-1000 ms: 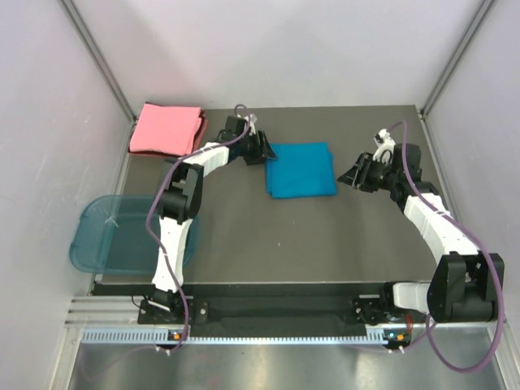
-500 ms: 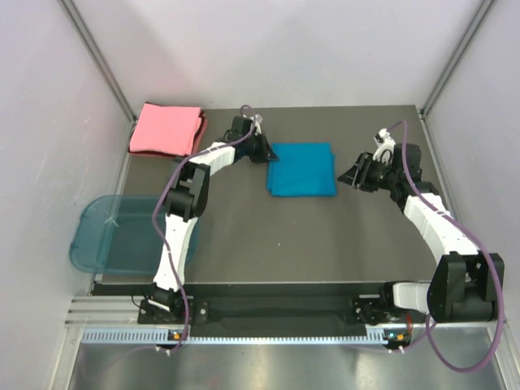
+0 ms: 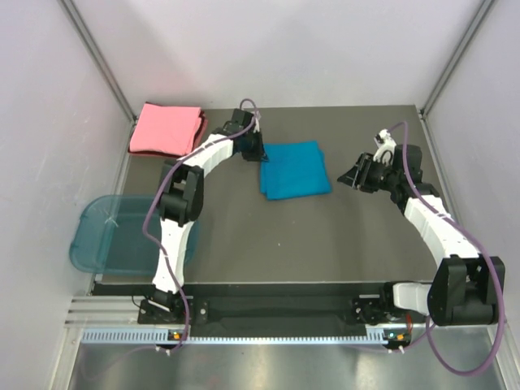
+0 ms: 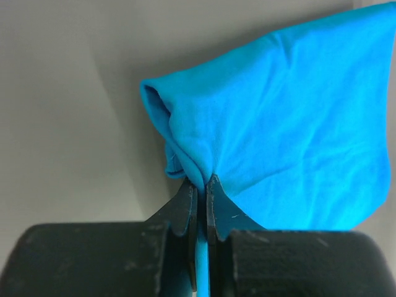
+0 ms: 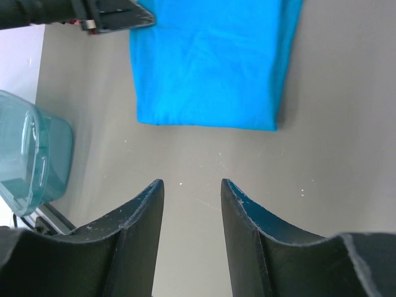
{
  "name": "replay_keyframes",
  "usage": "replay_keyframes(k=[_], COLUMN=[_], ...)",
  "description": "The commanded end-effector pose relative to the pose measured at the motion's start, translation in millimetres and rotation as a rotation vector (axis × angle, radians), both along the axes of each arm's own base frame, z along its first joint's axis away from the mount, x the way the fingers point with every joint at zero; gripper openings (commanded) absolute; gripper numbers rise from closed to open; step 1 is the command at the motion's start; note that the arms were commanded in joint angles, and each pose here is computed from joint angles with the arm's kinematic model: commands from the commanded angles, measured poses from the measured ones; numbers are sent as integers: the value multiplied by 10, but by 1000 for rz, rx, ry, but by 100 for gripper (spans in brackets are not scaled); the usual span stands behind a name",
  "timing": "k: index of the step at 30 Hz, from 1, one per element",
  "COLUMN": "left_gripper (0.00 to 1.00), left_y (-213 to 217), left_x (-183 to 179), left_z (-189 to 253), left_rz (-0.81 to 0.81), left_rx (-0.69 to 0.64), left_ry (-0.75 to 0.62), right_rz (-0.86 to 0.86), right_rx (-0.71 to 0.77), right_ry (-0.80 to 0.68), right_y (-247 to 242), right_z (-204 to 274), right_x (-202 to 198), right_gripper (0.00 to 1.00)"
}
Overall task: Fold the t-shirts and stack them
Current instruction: Neatly place the folded tshirt to the corner
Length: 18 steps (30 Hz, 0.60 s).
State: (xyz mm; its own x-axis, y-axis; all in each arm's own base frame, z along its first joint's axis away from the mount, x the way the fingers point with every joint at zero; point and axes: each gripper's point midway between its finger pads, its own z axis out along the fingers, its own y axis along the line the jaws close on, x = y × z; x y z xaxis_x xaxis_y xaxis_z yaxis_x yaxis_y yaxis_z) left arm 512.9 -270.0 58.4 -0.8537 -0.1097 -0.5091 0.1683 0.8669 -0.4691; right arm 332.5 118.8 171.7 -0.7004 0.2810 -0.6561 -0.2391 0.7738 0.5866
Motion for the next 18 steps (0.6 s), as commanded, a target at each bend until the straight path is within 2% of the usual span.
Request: replay_keyframes(k=[1, 10, 18], left_gripper=[0, 0, 0], left_y=[396, 1052, 1803], left_x=[4, 85, 177], left_z=[459, 1038, 1460], left_rz=[12, 45, 112], left_rx=[165, 410, 568], left_ry=[-109, -272, -314], right_rz=[20, 23, 20], right_rx=[19, 22, 21], right_ry=[-88, -102, -102], right_y=[48, 57, 53], right_z=[243, 292, 276], right_x=[24, 2, 15], right_gripper=[43, 43, 43])
